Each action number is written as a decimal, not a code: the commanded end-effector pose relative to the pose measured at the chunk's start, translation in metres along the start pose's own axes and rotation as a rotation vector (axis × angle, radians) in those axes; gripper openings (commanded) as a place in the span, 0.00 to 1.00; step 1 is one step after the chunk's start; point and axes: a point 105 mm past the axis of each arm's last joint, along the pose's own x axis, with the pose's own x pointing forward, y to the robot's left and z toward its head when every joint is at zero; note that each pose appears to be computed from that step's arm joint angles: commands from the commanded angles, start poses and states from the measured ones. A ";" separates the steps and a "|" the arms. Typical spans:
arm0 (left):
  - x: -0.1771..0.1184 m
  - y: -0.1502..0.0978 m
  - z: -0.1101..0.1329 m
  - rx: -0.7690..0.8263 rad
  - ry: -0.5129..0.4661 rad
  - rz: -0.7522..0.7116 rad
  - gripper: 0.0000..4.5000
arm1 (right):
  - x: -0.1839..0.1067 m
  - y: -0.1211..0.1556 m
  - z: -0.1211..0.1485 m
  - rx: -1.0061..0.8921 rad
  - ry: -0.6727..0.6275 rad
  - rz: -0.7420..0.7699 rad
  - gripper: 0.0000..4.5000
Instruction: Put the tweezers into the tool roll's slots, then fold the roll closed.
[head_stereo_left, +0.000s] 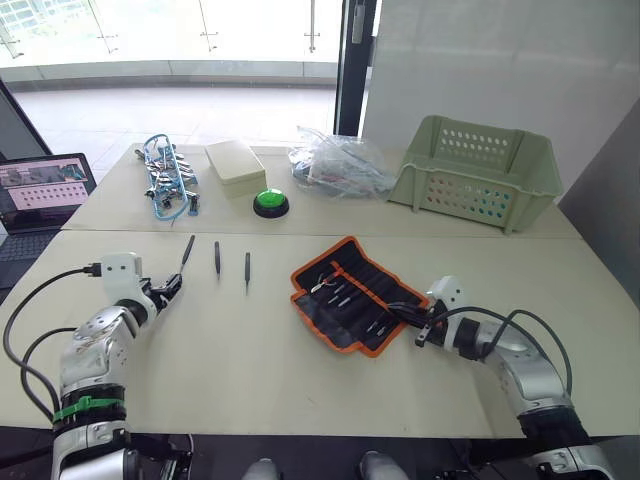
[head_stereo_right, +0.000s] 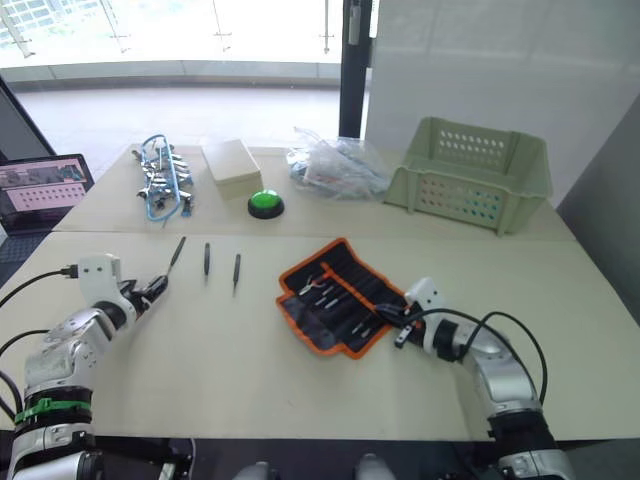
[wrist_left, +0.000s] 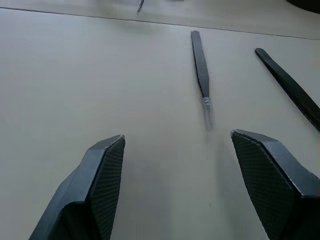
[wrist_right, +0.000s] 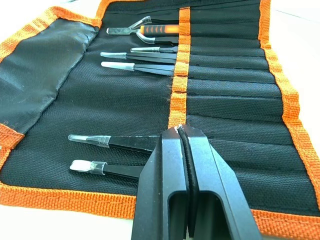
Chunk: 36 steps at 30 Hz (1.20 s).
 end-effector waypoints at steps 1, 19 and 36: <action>0.012 -0.004 0.019 0.032 -0.050 0.016 0.78 | 0.000 0.002 -0.015 0.024 0.061 -0.004 0.00; 0.053 -0.024 0.001 0.028 0.136 0.010 0.72 | -0.004 -0.003 -0.011 0.009 0.061 -0.021 0.00; 0.046 -0.007 0.033 0.087 -0.008 0.061 0.01 | -0.004 -0.002 -0.014 -0.001 0.065 -0.019 0.00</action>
